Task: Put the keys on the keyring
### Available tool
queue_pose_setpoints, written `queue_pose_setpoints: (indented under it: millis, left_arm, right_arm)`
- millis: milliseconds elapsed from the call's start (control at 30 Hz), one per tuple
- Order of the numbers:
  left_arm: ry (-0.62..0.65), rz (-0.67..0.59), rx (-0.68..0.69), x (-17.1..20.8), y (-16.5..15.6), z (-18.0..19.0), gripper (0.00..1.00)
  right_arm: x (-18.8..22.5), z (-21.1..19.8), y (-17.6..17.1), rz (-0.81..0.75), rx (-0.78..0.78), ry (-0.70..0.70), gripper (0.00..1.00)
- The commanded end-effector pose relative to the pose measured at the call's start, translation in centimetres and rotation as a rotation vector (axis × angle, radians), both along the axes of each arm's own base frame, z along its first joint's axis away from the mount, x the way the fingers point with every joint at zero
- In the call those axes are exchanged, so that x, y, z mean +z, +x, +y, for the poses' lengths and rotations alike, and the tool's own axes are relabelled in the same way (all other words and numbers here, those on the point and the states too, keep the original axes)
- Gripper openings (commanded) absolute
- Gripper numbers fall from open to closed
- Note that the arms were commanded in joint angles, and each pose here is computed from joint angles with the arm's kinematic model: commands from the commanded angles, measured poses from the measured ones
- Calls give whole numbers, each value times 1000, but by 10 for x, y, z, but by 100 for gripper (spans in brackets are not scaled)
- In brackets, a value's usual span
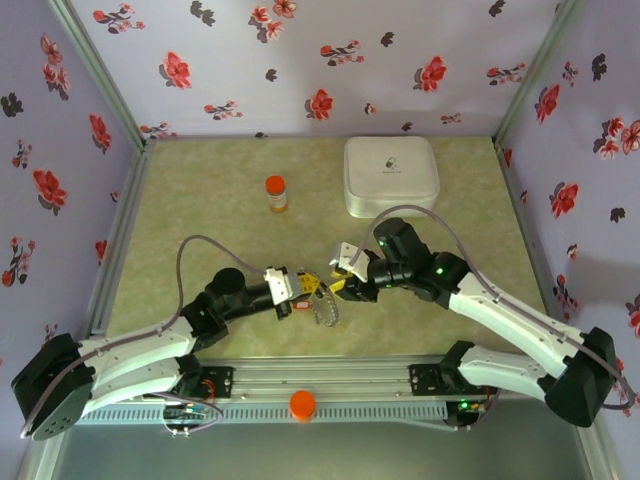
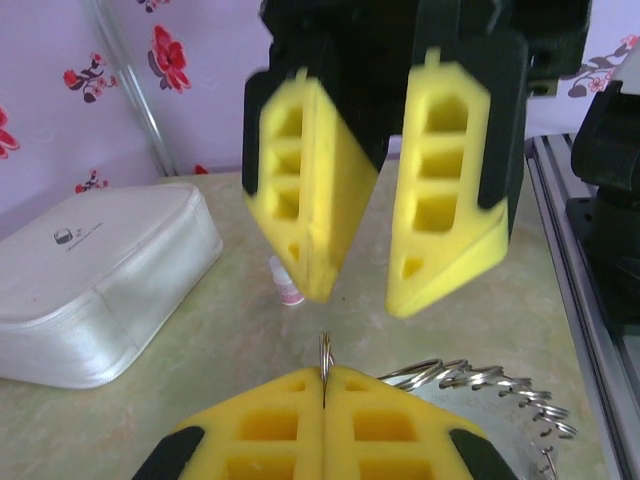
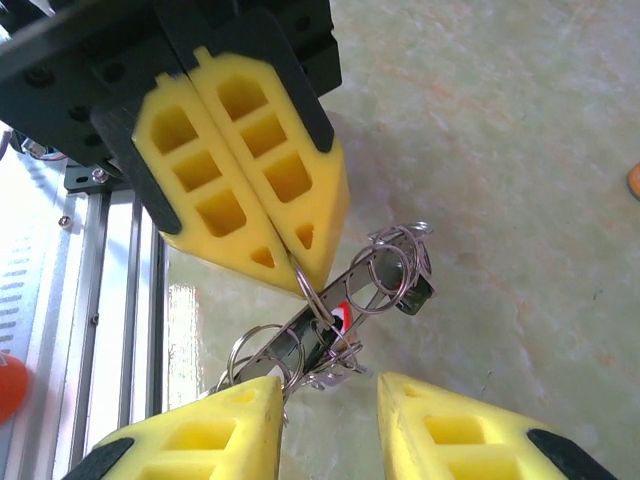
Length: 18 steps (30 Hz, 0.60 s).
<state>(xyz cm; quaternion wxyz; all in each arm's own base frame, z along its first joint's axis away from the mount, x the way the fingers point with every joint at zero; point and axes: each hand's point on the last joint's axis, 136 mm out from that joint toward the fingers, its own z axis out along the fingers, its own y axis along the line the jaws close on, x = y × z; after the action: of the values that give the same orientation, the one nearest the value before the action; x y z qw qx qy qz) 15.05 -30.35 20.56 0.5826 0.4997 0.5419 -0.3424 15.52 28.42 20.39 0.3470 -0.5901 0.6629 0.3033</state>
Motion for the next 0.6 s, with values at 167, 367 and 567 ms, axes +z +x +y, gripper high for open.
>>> queue_pose_setpoints:
  millis: [167,367,567]
  left_arm:
    - [-90,-37,-49,26,-8,-3,0]
    - [-89,-34,-63,25,-10,-4,0]
    - [-91,-35,-64,26,-11,-4,0]
  right_arm:
    - [6,9,-3,-9,34,18,28]
    - [7,11,-4,-24,39,25,29]
    - [7,11,-7,-21,57,16,10]
